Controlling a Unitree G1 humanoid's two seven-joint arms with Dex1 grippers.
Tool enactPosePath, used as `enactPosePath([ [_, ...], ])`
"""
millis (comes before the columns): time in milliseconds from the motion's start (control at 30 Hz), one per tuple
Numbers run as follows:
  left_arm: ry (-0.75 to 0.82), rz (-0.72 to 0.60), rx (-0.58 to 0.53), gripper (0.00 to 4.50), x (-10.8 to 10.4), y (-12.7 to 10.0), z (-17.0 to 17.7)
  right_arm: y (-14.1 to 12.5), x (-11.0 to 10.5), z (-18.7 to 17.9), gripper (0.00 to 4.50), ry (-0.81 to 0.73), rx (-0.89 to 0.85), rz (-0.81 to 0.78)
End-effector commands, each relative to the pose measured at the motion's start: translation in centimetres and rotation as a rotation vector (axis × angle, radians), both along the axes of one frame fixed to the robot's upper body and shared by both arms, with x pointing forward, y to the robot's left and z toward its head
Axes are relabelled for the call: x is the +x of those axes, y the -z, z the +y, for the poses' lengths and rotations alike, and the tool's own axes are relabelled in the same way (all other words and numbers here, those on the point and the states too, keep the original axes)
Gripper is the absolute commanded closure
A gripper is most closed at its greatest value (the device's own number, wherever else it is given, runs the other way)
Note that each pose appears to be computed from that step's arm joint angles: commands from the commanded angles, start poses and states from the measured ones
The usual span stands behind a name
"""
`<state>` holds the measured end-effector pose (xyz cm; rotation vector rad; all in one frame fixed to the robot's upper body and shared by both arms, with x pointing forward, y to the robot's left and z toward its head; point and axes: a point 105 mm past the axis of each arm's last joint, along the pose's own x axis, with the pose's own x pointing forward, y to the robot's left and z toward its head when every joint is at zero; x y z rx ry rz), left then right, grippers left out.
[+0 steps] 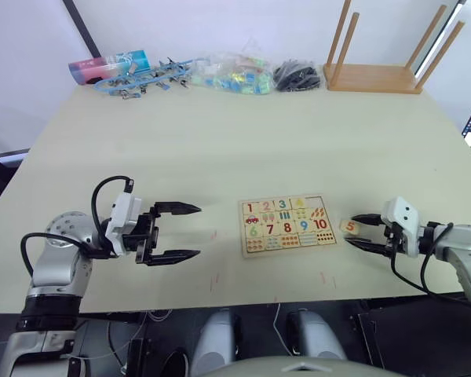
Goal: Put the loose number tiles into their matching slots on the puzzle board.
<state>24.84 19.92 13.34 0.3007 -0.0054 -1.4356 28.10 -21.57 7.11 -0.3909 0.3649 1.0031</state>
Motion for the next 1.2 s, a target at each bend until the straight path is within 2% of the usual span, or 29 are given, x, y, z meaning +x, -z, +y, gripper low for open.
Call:
enactPosePath([
  [33,0.036,-0.02,-0.002,0.0,-0.4,-0.5,0.0,0.8,-0.1,-1.3,2.5,0.049,-0.047,0.036],
  [100,0.035,-0.021,-0.004,0.0,-0.3,-0.5,0.0,0.7,0.1,-1.4,3.34,0.053,-0.048,0.028],
  [133,0.035,-0.022,-0.006,0.0,-0.3,-0.5,-0.1,0.6,0.1,-1.5,3.57,0.054,-0.047,0.024],
  [333,0.034,-0.024,-0.011,0.0,-0.2,-0.5,-0.2,-0.5,0.3,-1.3,3.57,0.034,-0.051,-0.004],
  [467,0.027,-0.022,-0.016,0.0,-0.1,-0.5,-0.1,-2.7,0.7,-0.9,3.57,-0.004,-0.095,-0.024],
  [633,0.016,-0.025,-0.024,0.0,0.0,-0.5,-0.1,-4.1,1.3,-0.5,3.57,-0.027,-0.19,-0.021],
  [800,-0.038,-0.036,-0.066,0.0,0.3,-0.6,-0.2,-6.5,2.3,1.3,3.57,-0.109,-0.264,-0.034],
  [1200,-0.209,-0.05,-0.148,0.0,-0.1,-0.7,-0.1,-7.9,4.9,5.3,3.57,-0.242,-0.404,-0.029],
])
